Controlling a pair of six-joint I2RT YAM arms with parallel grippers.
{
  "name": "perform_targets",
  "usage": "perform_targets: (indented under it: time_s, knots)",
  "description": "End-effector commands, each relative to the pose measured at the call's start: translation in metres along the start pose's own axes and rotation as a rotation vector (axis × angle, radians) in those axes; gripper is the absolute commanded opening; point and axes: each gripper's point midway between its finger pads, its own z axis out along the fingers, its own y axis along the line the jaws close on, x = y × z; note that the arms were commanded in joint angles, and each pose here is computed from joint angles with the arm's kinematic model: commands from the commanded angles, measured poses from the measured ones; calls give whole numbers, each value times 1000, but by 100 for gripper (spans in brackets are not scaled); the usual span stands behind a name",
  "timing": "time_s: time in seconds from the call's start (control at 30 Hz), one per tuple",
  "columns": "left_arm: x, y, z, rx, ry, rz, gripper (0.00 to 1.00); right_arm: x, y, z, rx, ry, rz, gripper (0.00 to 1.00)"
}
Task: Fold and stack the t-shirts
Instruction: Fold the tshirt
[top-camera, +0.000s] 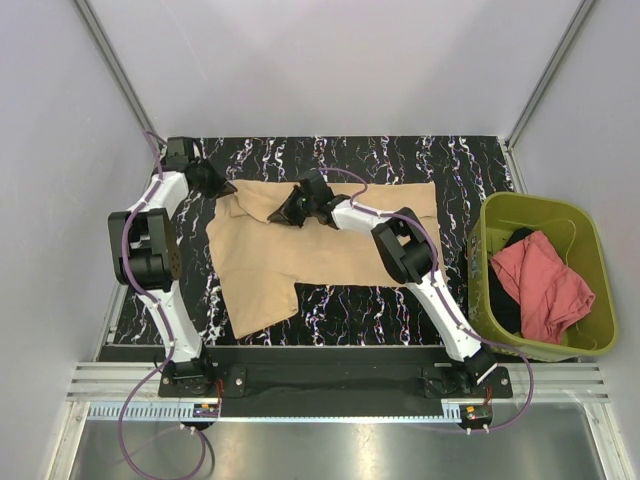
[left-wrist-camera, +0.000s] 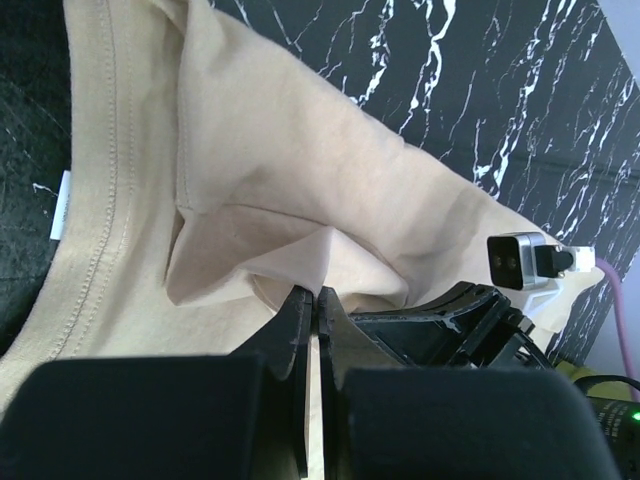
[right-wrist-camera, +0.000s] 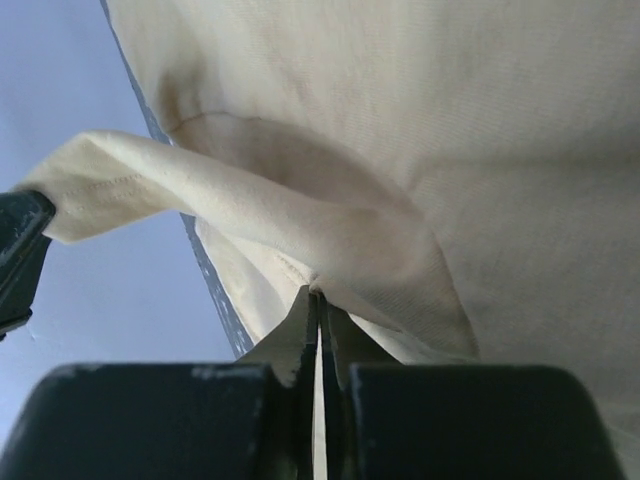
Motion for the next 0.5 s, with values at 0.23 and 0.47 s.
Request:
perform_targets:
  time_s: [0.23,0.47]
  knots:
    - [10,-6,-31,26,-25,5,0,30,50,-59,-76,191,-86,0]
    - [30,2,-42,3,10,-5,0,29,51,-72,-123,316,-53,0]
